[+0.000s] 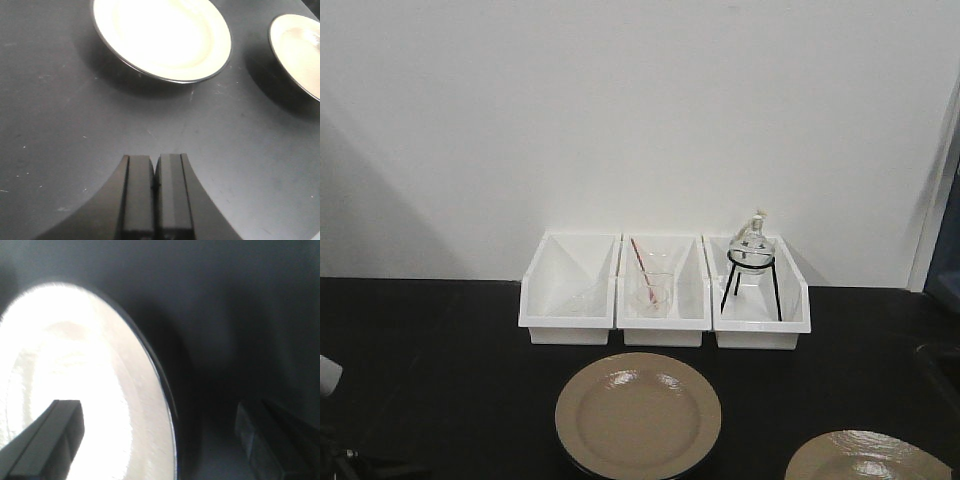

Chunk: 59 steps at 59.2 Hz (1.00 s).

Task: Arrange circular plates on left workspace
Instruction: 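Grip the rim of the other tan plate with the right gripper and lift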

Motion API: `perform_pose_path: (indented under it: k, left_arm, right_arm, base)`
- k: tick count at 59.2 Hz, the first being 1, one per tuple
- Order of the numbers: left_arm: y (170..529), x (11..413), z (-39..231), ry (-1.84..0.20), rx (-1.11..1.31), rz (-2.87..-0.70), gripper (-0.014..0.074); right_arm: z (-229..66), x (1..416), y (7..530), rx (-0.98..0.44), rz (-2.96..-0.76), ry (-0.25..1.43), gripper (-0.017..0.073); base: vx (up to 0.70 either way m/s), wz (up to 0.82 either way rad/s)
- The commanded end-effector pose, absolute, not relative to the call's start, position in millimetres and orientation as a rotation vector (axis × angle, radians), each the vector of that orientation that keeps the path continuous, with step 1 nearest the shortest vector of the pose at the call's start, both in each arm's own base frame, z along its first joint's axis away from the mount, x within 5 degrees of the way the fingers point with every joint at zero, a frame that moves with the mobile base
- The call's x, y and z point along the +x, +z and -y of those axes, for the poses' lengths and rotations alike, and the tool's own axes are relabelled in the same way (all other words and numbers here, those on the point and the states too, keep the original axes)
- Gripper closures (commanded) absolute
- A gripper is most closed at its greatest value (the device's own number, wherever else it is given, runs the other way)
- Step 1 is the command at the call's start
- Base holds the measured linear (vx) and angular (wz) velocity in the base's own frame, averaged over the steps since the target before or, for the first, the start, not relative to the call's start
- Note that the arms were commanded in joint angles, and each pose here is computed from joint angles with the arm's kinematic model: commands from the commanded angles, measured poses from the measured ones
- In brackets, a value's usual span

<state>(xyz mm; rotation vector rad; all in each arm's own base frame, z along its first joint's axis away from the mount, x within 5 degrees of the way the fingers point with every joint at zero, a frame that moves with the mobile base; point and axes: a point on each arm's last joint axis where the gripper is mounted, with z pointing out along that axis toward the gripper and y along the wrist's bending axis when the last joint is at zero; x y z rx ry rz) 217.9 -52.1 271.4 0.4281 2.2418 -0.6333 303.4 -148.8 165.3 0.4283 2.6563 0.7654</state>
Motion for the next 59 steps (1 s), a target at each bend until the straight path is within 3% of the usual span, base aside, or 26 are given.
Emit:
perform_pose_path:
  k: [1,39,50,59]
  left_arm:
    - [285,219,53,-0.640,0.400,-2.184,0.0594]
    - [284,220,52,-0.620,0.397,-2.182,0.0594]
    - [284,220,52,-0.619,0.398,-2.182,0.0594]
    - [284,220,52,-0.619,0.398,-2.182,0.0594]
  right_arm:
    - [149,307,179,0.392,-2.610,0.799,-0.0080]
    - [143,314,155,0.441,-2.580,1.018,0.0097]
    - [143,315,155,0.434,-2.568,1.022,0.0195]
    - [143,315,155,0.435,-2.569,1.023,0.0364]
  base:
    - [0.00,0.00]
    - [0.00,0.00]
    - [0.00,0.00]
    - [0.00,0.00]
